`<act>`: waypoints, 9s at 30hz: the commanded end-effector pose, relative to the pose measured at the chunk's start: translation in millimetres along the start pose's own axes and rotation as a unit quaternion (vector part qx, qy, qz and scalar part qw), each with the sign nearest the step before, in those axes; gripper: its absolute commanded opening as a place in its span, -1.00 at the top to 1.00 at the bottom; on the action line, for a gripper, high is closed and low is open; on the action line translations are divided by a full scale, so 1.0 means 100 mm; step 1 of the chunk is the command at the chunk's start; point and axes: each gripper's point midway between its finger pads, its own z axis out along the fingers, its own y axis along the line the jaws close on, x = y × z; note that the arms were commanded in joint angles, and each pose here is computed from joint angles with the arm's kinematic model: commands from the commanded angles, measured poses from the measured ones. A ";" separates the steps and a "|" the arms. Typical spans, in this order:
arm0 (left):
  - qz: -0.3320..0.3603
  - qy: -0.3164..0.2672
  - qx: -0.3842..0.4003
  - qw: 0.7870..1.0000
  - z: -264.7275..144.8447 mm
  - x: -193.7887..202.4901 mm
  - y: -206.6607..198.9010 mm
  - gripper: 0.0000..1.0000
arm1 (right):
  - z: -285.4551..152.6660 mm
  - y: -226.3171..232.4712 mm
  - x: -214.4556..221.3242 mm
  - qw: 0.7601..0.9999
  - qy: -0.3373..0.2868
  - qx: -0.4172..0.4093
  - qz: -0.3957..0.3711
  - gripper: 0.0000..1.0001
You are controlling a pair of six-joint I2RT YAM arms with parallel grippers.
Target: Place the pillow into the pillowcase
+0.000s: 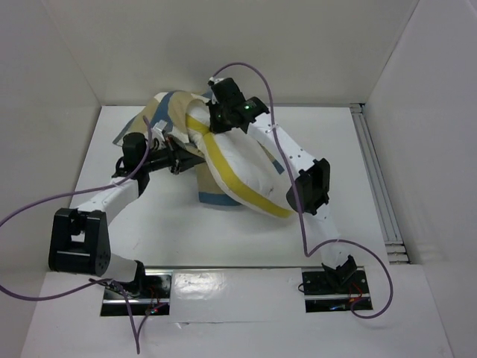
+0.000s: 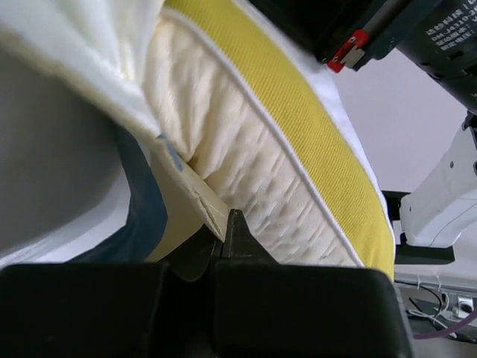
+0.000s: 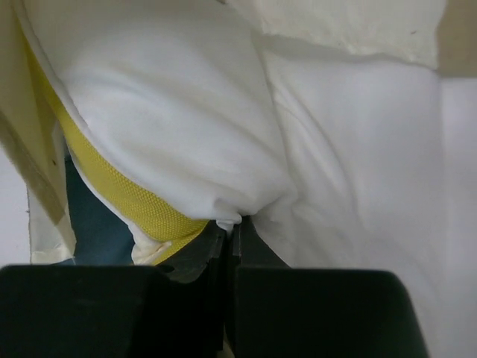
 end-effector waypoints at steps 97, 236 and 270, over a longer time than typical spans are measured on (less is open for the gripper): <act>0.102 0.010 -0.519 0.848 -0.41 -0.16 0.76 -0.35 | -0.62 -0.16 1.24 0.997 0.069 -0.006 -0.035 -0.98; 0.151 0.067 -0.175 0.971 -0.14 -0.27 0.28 -0.72 | -1.19 -0.88 0.33 0.994 -0.040 -0.086 0.062 1.00; 0.292 0.028 -0.055 0.954 1.67 0.26 0.44 -0.70 | -2.07 -0.81 0.52 0.971 -0.020 -0.236 0.041 1.00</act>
